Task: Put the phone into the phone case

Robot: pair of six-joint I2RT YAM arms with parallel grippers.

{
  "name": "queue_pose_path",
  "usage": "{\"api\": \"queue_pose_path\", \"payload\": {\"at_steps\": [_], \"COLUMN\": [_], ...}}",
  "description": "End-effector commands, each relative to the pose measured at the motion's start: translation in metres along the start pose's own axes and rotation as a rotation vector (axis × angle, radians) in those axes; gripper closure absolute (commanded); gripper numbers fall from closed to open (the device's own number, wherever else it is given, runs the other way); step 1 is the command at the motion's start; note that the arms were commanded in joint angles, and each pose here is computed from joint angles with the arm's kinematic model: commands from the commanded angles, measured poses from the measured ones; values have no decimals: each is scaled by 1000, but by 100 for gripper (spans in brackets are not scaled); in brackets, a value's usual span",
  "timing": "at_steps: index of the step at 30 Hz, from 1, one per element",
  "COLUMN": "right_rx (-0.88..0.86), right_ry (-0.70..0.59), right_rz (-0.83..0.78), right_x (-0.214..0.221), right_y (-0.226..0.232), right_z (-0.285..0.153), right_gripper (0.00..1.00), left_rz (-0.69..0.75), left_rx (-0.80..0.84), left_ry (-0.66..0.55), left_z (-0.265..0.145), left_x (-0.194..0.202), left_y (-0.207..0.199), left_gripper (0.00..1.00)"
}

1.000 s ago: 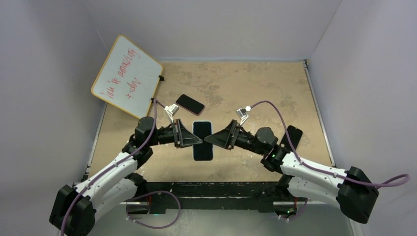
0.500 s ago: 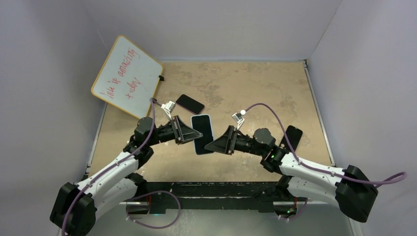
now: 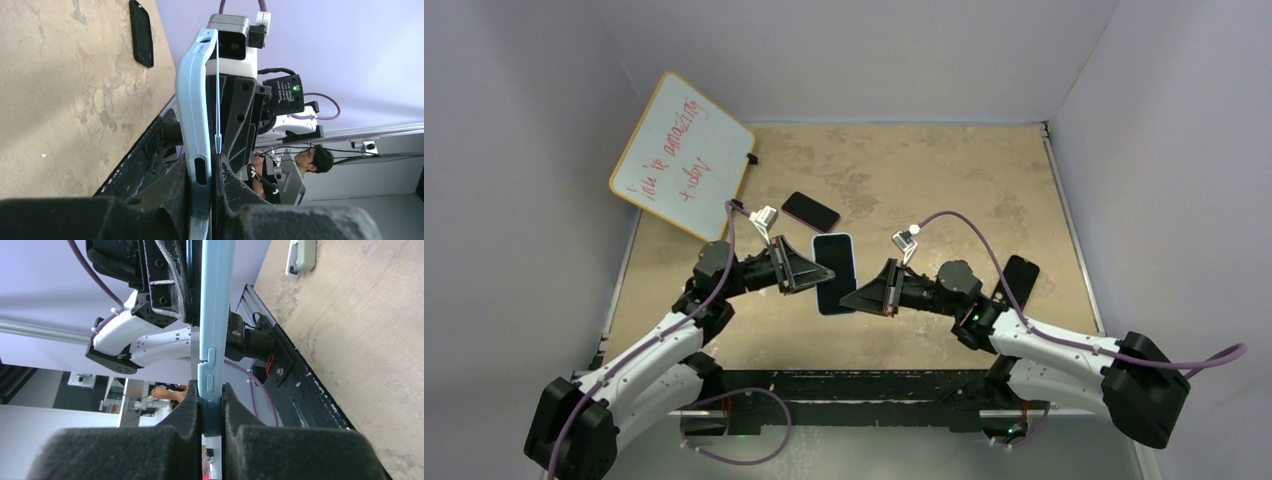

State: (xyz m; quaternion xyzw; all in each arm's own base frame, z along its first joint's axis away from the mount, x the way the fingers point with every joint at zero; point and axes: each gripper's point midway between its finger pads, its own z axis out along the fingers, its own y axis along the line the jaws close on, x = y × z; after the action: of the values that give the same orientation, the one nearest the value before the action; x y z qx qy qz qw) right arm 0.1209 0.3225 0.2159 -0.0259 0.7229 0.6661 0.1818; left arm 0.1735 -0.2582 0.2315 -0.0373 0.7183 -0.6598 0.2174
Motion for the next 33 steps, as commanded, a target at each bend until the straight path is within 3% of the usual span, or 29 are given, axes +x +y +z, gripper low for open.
{"api": "queue_pose_path", "payload": {"at_steps": [1, 11, 13, 15, 17, 19, 22, 24, 28, 30, 33], "right_rx": [-11, 11, 14, 48, 72, 91, 110, 114, 102, 79, 53], "right_ry": [-8, -62, -63, -74, -96, -94, -107, -98, -78, -69, -51], "right_rz": [92, 220, 173, 118, 74, 63, 49, 33, 13, 11, 14], "right_x": [-1, -4, -5, -8, -13, -12, -14, -14, -15, -16, -15], "right_y": [6, -6, -4, -4, -2, -2, -3, -3, -1, 3, 6], "right_z": [1, -3, -4, -5, -8, -11, -14, -13, -6, -1, 5], "right_gripper": [100, 100, 87, 59, 43, 31, 23, 23, 35, 43, 64], "left_rz": [165, 181, 167, 160, 161, 169, 175, 180, 179, 169, 146], "left_rx": [21, 10, 40, 78, 95, 106, 133, 156, 167, 157, 136], "left_ry": [-38, 1, 27, 57, 84, 112, 146, 168, 203, 210, 217], "left_z": [0, -2, -2, -3, -4, -4, -6, -7, -8, -8, -7], "left_x": [-10, -1, 3, 8, 13, 16, 21, 24, 28, 29, 30], "left_y": [-10, -3, -7, -13, -16, -18, -22, -27, -28, -26, -20], "left_gripper": [100, 100, 100, 100, 100, 100, 100, 100, 100, 100, 100]}}
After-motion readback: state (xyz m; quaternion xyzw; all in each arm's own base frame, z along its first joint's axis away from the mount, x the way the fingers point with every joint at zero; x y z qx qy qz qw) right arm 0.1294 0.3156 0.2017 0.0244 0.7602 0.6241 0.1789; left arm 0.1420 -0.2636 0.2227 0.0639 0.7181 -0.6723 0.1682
